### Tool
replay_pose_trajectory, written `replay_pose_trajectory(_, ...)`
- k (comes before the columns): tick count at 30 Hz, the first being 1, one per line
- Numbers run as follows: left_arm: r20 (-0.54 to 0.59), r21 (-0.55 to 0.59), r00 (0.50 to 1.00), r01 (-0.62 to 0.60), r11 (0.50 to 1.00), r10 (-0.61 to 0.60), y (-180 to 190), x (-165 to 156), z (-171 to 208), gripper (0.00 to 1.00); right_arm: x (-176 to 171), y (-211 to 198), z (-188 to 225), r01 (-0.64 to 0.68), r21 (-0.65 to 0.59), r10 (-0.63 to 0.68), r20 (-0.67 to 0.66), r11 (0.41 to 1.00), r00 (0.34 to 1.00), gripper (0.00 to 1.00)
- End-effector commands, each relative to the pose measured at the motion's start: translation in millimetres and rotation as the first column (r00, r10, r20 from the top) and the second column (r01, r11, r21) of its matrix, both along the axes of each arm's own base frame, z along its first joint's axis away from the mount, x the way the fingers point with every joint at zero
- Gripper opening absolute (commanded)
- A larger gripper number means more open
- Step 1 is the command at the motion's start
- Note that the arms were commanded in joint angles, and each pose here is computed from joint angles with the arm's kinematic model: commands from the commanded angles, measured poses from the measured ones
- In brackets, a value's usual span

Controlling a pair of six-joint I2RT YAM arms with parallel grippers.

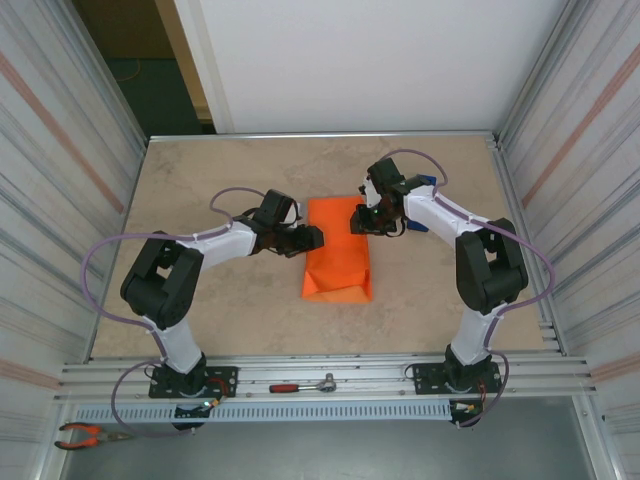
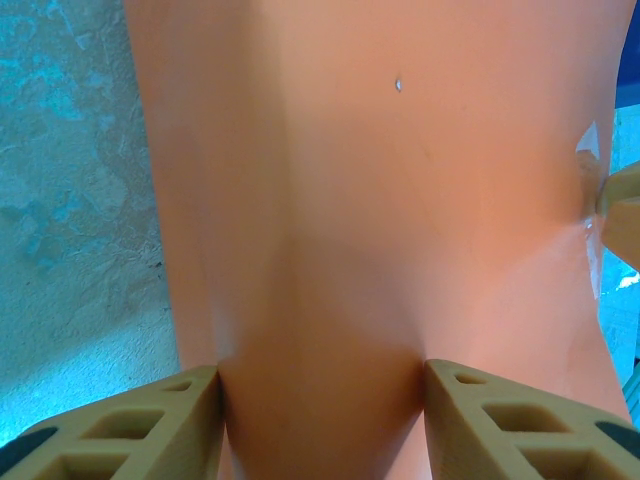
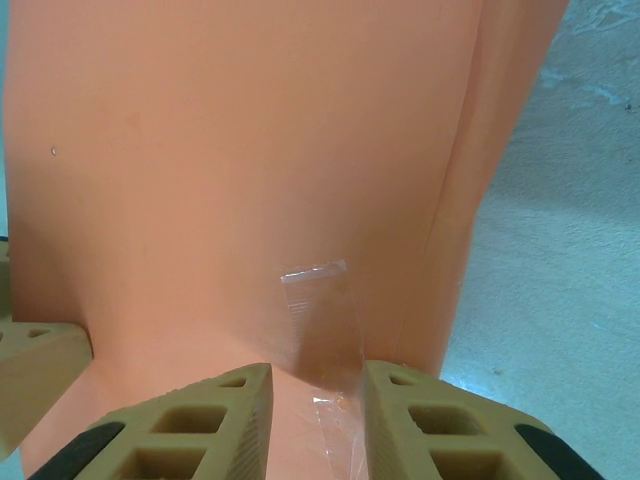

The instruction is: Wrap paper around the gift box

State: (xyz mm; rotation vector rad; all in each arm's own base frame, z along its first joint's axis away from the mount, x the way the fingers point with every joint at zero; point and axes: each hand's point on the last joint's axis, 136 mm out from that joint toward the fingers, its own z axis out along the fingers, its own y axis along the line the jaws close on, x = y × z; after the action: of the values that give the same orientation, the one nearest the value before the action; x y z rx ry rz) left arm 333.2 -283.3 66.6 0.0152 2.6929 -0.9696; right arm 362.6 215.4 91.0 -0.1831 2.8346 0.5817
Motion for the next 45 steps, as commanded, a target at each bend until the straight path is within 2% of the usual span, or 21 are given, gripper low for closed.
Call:
replay_pose_trajectory(1,-0.143,0.202,0.989,-0.009,0.979,0.038,34,-33,-60,0.51,2,-17,10,0.031,-0.06,-0.029,0.034,0.998,0.999,0.33)
replay_pose_trajectory(8,-0.141,0.201,0.989,-0.008,0.98,0.037,33,-33,-59,0.51,6,-36,21,0.082,-0.038,-0.081,0.05,0.996,0.995,0.52)
replay_pose_trajectory(11,-0.141,0.203,0.989,-0.007,0.979,0.037,33,-33,-60,0.51,7,-39,28,0.102,0.001,-0.101,0.054,0.995,0.993,0.54)
replay_pose_trajectory(13,-0.142,0.205,0.989,-0.01,0.979,0.039,34,-33,-60,0.51,7,-35,33,0.105,0.042,-0.108,0.056,0.994,0.993,0.48)
replay_pose_trajectory(17,-0.143,0.205,0.989,-0.01,0.979,0.04,34,-33,-60,0.51,7,-11,42,0.093,0.174,-0.101,0.037,0.98,0.994,0.15)
replay_pose_trajectory(19,-0.141,0.205,0.989,-0.009,0.979,0.039,34,-32,-60,0.51,7,-3,41,0.095,0.222,-0.104,0.026,0.97,0.994,0.08)
replay_pose_trajectory(26,-0.143,0.208,0.989,-0.007,0.978,0.038,34,-33,-60,0.51,1,4,16,0.128,0.286,-0.123,-0.036,0.949,0.992,0.05)
replay_pose_trajectory(29,-0.142,0.208,0.989,-0.009,0.978,0.04,34,-32,-59,0.51,-6,2,3,0.146,0.292,-0.135,-0.056,0.945,0.989,0.01)
replay_pose_trajectory(33,-0.144,0.206,0.989,-0.009,0.979,0.039,33,-32,-59,0.5,-13,-7,-7,0.18,0.305,-0.165,-0.074,0.935,0.984,0.0)
replay_pose_trajectory(40,-0.143,0.208,0.989,-0.006,0.978,0.037,33,-32,-59,0.5,-11,-26,24,0.209,0.345,-0.218,-0.012,0.915,0.976,0.0)
replay_pose_trajectory(45,-0.142,0.207,0.989,-0.008,0.978,0.038,33,-32,-59,0.5,-14,-27,22,0.213,0.35,-0.22,-0.019,0.912,0.975,0.0)
